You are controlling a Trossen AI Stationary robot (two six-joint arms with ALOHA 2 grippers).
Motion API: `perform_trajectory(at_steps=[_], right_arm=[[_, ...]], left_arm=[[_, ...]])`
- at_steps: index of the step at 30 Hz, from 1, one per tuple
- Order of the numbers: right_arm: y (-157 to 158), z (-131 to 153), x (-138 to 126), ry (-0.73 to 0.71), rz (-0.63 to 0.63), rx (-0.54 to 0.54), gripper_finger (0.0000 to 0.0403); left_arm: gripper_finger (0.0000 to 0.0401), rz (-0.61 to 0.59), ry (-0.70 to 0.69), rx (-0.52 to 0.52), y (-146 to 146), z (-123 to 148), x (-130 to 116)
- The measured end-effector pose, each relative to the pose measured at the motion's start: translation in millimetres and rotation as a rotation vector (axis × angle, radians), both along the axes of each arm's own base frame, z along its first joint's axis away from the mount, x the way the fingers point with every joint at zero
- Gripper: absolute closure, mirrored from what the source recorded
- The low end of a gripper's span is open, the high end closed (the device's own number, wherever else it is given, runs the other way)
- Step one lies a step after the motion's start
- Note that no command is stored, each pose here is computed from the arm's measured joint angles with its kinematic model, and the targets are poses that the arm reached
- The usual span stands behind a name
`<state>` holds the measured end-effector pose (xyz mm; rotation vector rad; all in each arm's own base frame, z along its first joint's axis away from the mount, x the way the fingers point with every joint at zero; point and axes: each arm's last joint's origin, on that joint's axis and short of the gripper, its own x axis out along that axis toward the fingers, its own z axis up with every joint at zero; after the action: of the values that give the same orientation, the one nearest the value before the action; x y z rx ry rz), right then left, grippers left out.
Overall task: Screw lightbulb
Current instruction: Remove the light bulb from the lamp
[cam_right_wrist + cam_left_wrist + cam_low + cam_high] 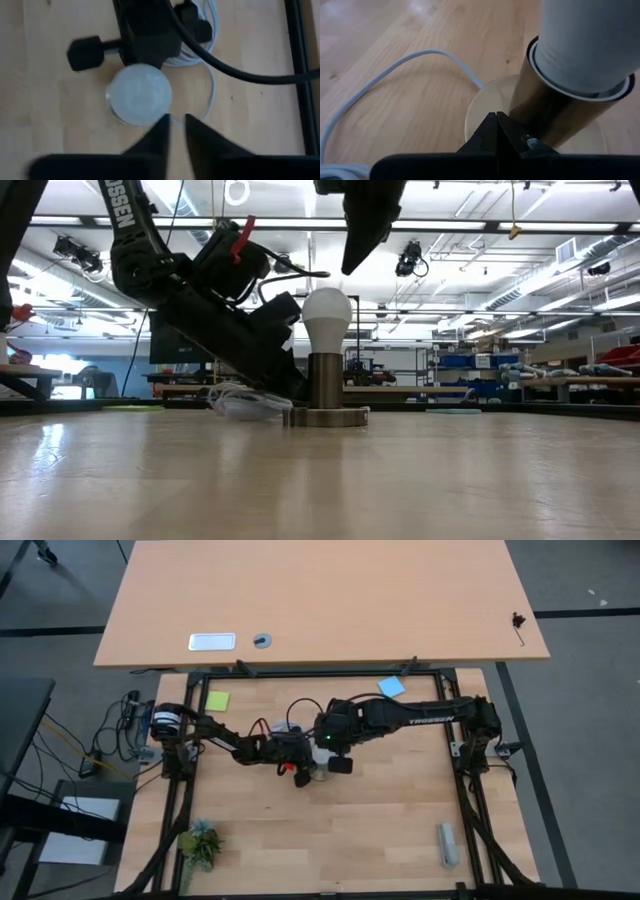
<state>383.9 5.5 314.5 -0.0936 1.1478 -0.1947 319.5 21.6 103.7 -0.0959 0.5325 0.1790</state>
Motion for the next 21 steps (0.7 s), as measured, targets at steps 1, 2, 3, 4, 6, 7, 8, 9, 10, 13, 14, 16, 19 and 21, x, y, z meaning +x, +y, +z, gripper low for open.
perform_trajectory(at_steps=[1, 2, 3, 4, 6, 7, 8, 9, 10, 13, 14, 16, 19, 21], right_arm=[[-0.2, -1.8, 0.0, 0.006, 0.008, -0.006, 0.0375], [-0.3, -3.9, 0.0, 0.012, 0.017, -0.011, 0.0388], [-0.2, -6.0, -0.3, 0.019, 0.024, -0.014, 0.0389], [-0.1, -7.6, -0.1, 0.021, 0.028, -0.016, 0.0388], [0.1, -10.0, 0.3, 0.022, 0.035, -0.022, 0.0388], [-0.1, -11.7, 0.8, 0.021, 0.039, -0.03, 0.0392], [-0.4, -12.8, 0.1, 0.023, 0.04, -0.041, 0.0395], [-0.5, -14.4, -0.6, 0.022, 0.042, -0.049, 0.0397], [-0.4, -13.5, -1.6, 0.004, 0.043, -0.05, 0.0396], [-0.8, -5.7, -11.2, -0.057, 0.044, -0.05, 0.0397], [-0.9, -3.9, -14.8, -0.081, 0.043, -0.05, 0.0398], [-1.0, -5.1, -22.2, -0.119, 0.046, -0.047, 0.0398], [-0.7, -6.2, -34.9, -0.196, 0.059, -0.024, 0.04], [-0.9, -6.6, -44.2, -0.242, 0.055, -0.02, 0.04]], left_arm=[[0.0401, 0.0, 0.0, 0.0, 0.0, 0.5, -0.2], [0.0401, 0.0, 0.0, 0.0, 0.0, 0.6, -0.2], [0.0401, -0.001, -0.001, 0.0, 0.0, 0.7, -0.1], [0.0401, -0.001, -0.002, 0.001, 0.0, 0.9, -0.1], [0.0401, -0.001, -0.003, 0.001, 0.0, 1.0, -0.1], [0.0401, -0.001, -0.003, 0.001, 0.0, 1.1, -0.1], [0.0401, -0.001, -0.004, 0.001, 0.0, 1.2, 0.0], [0.0401, -0.001, -0.004, 0.002, 0.0, 1.2, 0.0], [0.0401, -0.001, -0.005, 0.001, 0.0, 1.3, 0.0], [0.0401, -0.01, -0.007, -0.008, -0.5, 1.7, 0.1], [0.0401, -0.014, -0.008, -0.012, -0.7, 1.7, 0.1], [0.0401, -0.017, -0.011, -0.015, -1.1, 2.0, 0.3], [0.0401, -0.019, -0.026, -0.015, -1.1, 5.1, 0.7], [0.0401, -0.022, -0.033, -0.014, -1.3, 9.3, 0.5]])
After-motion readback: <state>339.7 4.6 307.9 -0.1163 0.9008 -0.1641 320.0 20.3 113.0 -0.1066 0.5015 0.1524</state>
